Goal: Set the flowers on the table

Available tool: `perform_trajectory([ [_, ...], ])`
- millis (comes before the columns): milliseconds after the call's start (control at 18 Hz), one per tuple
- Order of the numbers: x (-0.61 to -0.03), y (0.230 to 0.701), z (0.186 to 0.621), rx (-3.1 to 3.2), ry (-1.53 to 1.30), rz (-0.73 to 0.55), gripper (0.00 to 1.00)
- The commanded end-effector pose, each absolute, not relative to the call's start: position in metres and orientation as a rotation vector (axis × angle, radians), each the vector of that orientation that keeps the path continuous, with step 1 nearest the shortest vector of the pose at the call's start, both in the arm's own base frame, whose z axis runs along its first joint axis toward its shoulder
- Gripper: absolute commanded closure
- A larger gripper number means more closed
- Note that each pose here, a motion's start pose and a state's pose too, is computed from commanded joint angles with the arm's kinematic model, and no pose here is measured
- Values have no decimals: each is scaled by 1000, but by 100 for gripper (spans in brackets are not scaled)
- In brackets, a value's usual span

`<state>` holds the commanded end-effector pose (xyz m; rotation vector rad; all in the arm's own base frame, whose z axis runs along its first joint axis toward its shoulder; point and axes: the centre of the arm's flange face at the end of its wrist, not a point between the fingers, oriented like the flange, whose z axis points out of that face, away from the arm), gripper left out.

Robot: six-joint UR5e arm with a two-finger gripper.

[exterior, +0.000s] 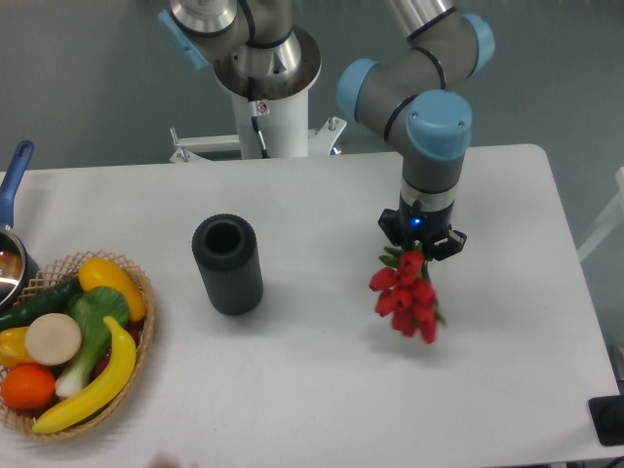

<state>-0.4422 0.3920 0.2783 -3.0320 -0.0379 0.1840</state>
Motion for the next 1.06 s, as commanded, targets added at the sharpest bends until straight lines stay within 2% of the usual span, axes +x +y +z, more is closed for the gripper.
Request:
perform_trajectory([
  [56, -441, 395, 279, -3024, -54, 198, 45],
  [111, -442, 396, 279, -3017, -65, 209, 0],
  [556, -446, 394, 283, -3013, -66, 240, 0],
  [1056, -470, 366, 302, -2990, -79, 334, 0],
])
